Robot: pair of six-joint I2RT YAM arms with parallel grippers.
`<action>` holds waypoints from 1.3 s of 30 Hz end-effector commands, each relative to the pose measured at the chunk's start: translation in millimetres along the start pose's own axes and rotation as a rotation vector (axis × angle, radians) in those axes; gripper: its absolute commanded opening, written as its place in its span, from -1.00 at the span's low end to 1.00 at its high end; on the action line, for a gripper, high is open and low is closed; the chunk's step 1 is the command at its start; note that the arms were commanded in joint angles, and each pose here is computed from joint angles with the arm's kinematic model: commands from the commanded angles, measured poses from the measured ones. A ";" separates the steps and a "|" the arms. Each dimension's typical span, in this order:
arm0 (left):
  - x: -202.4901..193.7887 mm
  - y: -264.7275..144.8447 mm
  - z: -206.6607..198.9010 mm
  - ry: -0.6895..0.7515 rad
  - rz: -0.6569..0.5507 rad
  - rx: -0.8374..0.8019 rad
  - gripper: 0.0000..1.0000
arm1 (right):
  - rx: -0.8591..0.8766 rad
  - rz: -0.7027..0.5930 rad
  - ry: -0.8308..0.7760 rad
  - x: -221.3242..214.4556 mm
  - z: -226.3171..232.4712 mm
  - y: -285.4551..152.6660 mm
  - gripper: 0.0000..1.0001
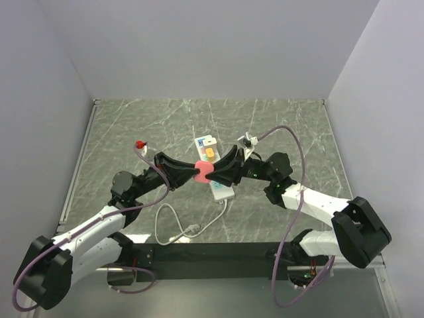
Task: Insert the plug
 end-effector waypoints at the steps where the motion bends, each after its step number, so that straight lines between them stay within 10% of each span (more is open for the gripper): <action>1: 8.8 8.1 -16.9 0.037 -0.021 -0.093 -0.60 | 0.103 -0.064 -0.055 15.7 10.1 8.8 -0.16; 10: -2.7 9.4 -23.2 0.054 0.028 -0.138 -0.49 | 0.135 -0.083 -0.053 15.3 13.5 10.3 -0.73; 20: 2.2 -12.1 -42.2 0.178 0.032 -0.126 0.53 | 0.053 -0.031 -0.048 26.2 17.3 1.1 -1.00; 39: 3.5 -7.4 -43.0 0.197 0.073 -0.143 0.24 | 0.182 0.009 -0.021 24.9 26.9 1.6 -1.00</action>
Point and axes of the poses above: each gripper's point midway between its finger pads, its own y axis out along the fingers, its own z axis along the line the jaws close on, x = y × z, the point moved 7 cm from there along -y, back along the fingers, and after that the axes turned 14 degrees about -y, right-handed, at the moved point
